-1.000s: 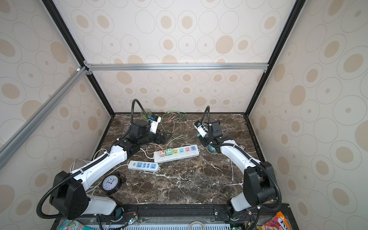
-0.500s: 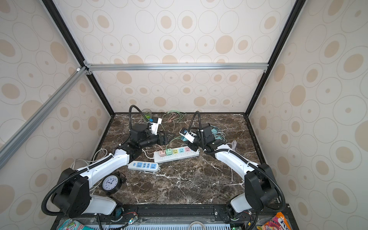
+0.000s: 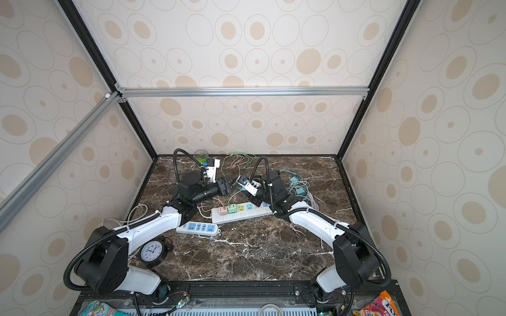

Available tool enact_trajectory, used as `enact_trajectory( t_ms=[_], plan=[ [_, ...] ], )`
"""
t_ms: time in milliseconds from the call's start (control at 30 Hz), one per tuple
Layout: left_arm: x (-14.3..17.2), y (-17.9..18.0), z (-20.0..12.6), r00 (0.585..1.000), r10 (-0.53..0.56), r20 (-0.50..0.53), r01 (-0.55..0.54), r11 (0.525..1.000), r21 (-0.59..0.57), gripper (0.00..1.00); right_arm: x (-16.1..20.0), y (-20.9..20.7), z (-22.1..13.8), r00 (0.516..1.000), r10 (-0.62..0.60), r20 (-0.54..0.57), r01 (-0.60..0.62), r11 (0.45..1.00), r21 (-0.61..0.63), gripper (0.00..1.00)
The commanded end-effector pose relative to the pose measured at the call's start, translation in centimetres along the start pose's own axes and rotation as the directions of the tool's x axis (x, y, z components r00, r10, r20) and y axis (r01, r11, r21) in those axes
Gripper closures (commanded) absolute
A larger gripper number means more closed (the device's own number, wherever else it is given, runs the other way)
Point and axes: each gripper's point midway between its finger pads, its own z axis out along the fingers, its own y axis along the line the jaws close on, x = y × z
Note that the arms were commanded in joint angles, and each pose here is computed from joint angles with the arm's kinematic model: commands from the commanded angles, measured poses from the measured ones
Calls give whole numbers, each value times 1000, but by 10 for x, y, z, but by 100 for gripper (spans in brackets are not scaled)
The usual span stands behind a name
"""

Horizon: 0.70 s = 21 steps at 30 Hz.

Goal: Insert plugs into power strip
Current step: Pass the plug.

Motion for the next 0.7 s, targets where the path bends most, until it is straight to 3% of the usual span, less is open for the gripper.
enact_trajectory(
  t_ms=[0, 233, 567, 667],
  plan=[
    [-4, 2, 3, 1000, -12, 29, 12, 1000, -4, 38, -15, 1, 3, 998, -3, 66, 2, 1000, 11, 84],
    [3, 2, 8, 1000, -17, 4, 16, 1000, 15, 39, -17, 3, 7, 997, 19, 74, -20, 1000, 3, 84],
    [7, 5, 13, 1000, -17, -14, 17, 1000, 14, 61, -20, 4, 12, 996, 64, 60, -63, 998, -11, 84],
    [9, 6, 14, 1000, -15, -22, 15, 1000, 9, 61, -21, 6, 13, 995, 81, 53, -79, 996, -32, 83]
  ],
)
